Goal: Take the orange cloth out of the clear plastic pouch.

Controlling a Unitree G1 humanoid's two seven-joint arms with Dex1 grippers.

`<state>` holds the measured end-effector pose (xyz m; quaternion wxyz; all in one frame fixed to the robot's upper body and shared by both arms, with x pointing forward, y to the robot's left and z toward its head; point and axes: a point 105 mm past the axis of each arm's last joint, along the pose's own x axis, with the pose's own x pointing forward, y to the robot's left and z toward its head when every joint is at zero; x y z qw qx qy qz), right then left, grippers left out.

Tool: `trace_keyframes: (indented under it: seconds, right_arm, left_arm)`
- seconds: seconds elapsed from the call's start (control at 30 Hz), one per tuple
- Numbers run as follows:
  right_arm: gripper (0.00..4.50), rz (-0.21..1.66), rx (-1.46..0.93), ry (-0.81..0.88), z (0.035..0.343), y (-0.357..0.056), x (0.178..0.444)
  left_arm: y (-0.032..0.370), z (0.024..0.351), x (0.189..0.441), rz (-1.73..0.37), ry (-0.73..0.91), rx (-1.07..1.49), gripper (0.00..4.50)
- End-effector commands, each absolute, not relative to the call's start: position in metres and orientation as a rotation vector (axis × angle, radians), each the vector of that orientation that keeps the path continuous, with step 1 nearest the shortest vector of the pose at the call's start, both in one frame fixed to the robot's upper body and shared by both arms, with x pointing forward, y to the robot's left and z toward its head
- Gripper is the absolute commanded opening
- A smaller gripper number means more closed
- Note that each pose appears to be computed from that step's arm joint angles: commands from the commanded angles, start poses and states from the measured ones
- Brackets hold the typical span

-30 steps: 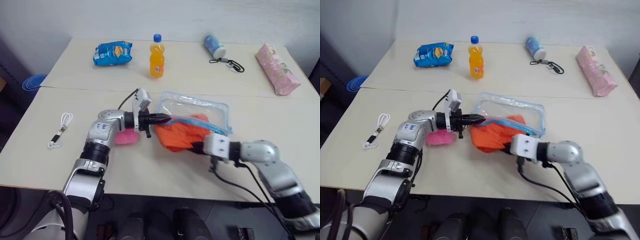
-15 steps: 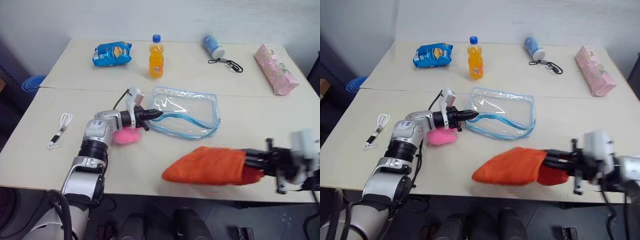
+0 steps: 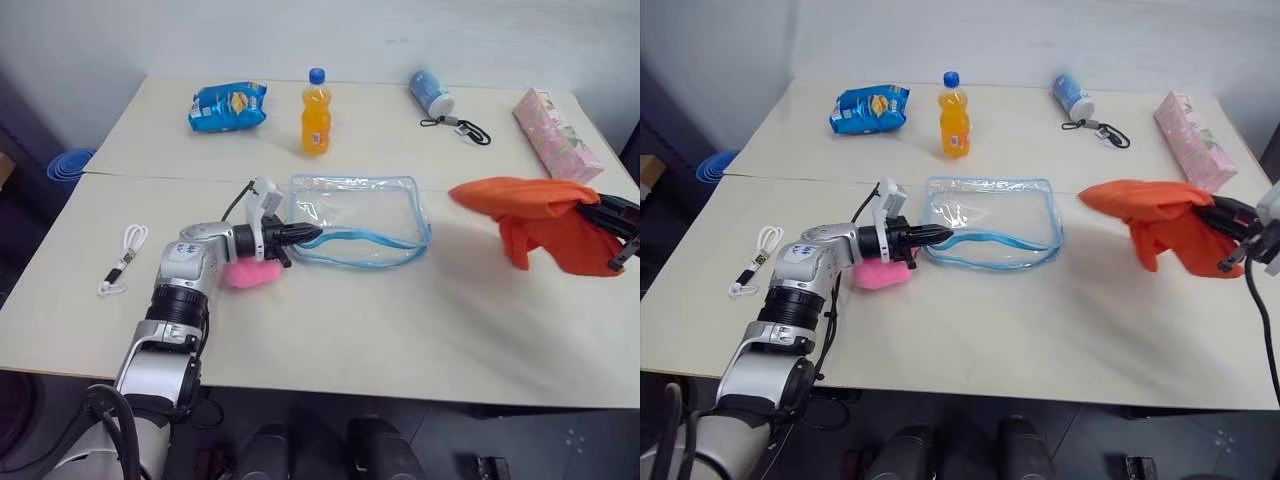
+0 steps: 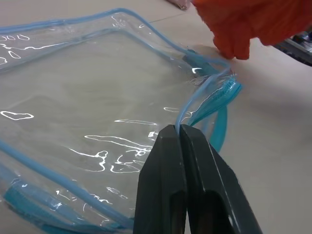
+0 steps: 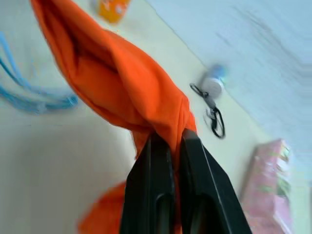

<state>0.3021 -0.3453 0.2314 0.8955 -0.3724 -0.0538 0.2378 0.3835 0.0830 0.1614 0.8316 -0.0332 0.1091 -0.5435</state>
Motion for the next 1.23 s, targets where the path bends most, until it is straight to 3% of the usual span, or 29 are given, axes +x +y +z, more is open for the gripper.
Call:
trace_keyframes:
  seconds: [0.03, 0.2, 0.37, 0.43, 0.53, 0.63, 0.83, 0.93, 1.07, 1.23]
  right_arm:
    - [0.01, 0.669, -0.887, -0.029, 0.197, -0.333, 0.288]
    - [0.01, 0.842, -0.769, 0.128, 0.12, -0.312, 0.254]
    - [0.01, 0.818, -0.589, 0.173, 0.094, -0.305, 0.236]
    - [0.55, 0.822, -0.563, 0.201, 0.09, -0.309, 0.229]
    - [1.41, 0.819, -0.542, 0.217, 0.097, -0.318, 0.219]
    - [2.37, 0.84, -0.554, 0.203, 0.111, -0.32, 0.208]
    - [4.42, 0.964, -0.395, 0.215, 0.143, -0.283, 0.158]
    - [4.47, 1.024, -0.295, 0.177, 0.148, -0.251, 0.151]
    - [4.47, 1.099, -0.326, 0.115, 0.134, -0.219, 0.155]
    - [4.47, 1.042, -0.34, 0.056, 0.121, -0.221, 0.178]
  left_arm:
    - [0.084, 0.169, 0.376, -1.193, 0.209, -0.058, 0.0]
    - [0.091, 0.166, 0.371, -1.196, 0.229, -0.048, 0.0]
    - [0.099, 0.165, 0.367, -1.198, 0.224, 0.001, 0.0]
    - [0.104, 0.16, 0.362, -1.223, 0.222, 0.073, 0.0]
    - [0.114, 0.151, 0.347, -1.299, 0.226, 0.183, 0.62]
    - [0.127, 0.151, 0.334, -1.348, 0.234, 0.204, 1.5]
    - [0.195, 0.155, 0.301, -1.33, 0.124, 0.466, 3.31]
    - [0.229, 0.139, 0.278, -1.256, 0.149, 0.527, 3.34]
    - [0.242, 0.12, 0.253, -1.212, 0.17, 0.55, 3.34]
    - [0.238, 0.118, 0.236, -1.141, 0.131, 0.517, 3.34]
